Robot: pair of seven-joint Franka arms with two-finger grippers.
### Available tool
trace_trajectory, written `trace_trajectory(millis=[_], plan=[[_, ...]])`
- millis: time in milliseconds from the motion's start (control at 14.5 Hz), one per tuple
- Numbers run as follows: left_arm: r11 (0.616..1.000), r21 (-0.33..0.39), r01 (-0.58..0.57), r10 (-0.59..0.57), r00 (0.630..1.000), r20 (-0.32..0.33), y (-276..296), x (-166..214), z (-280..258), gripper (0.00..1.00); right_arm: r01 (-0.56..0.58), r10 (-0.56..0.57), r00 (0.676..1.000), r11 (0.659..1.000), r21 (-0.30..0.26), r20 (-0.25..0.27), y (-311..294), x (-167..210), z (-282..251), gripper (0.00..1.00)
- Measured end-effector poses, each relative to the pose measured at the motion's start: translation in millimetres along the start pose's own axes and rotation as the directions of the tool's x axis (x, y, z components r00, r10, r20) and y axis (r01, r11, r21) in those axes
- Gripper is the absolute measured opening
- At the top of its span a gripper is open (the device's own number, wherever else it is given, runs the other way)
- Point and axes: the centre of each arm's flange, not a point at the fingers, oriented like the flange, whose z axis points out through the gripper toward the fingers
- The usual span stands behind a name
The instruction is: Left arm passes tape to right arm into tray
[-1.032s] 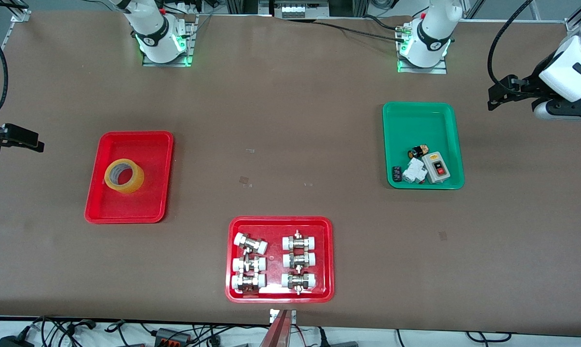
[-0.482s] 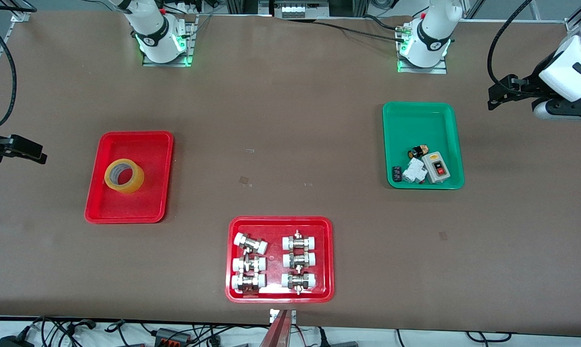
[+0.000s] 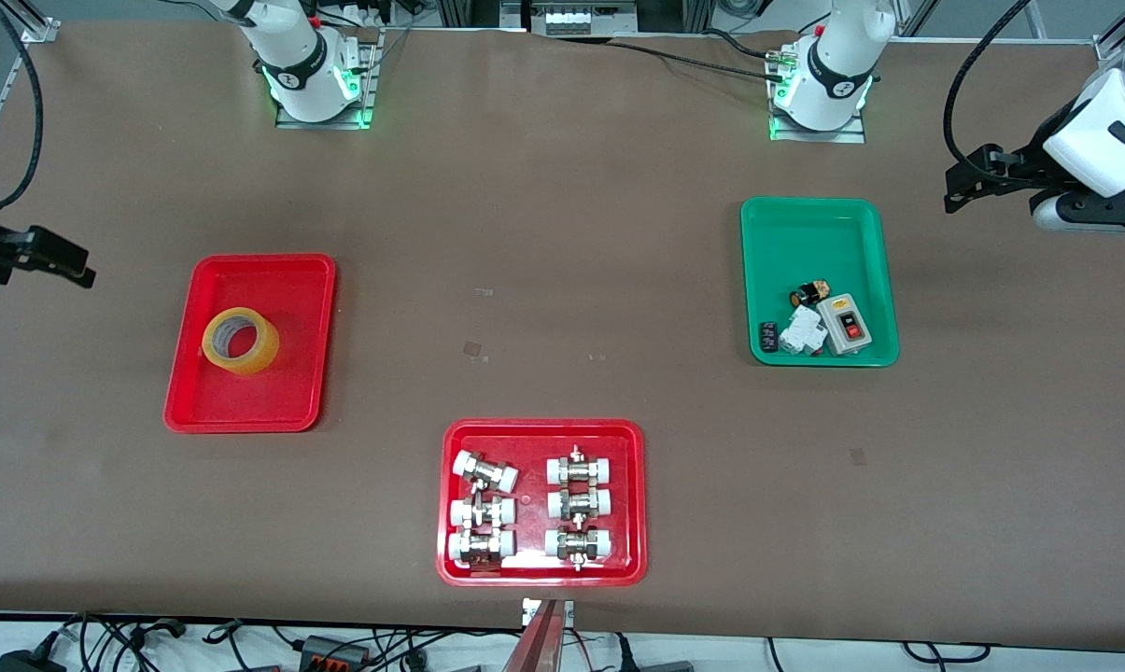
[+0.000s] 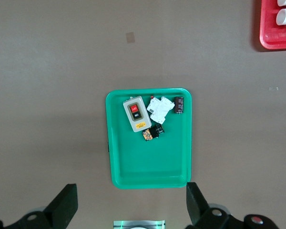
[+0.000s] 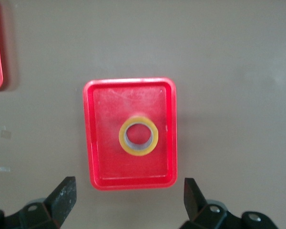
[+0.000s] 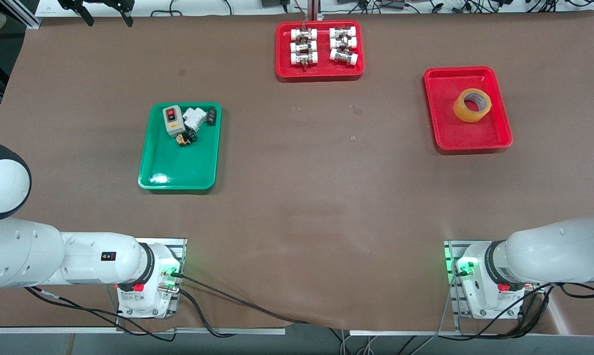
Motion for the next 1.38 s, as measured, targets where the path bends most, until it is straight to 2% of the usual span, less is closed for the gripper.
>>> trace_trajectory(millis=[344,619,1376], plan=[[1.0,0.0,0.0,0.0,1.0,0.0,0.0,0.0,0.0,1.0,0.006,-0.006,1.0,1.0,0.004,0.01,-3.2,-23.1,9.5,1.0],[1.0,0.0,0.0,0.0,1.0,0.0,-0.1,0.1,0.0,1.0,0.003,-0.003,1.0,0.999,0.034,0.017,-6.7,-23.0,18.2,1.0],[1.0,0.0,0.0,0.0,1.0,0.0,-0.2,0.1,0.0,1.0,-0.001,0.001,1.0,0.999,0.035,-0.001,-4.4,-24.3,12.0,1.0]])
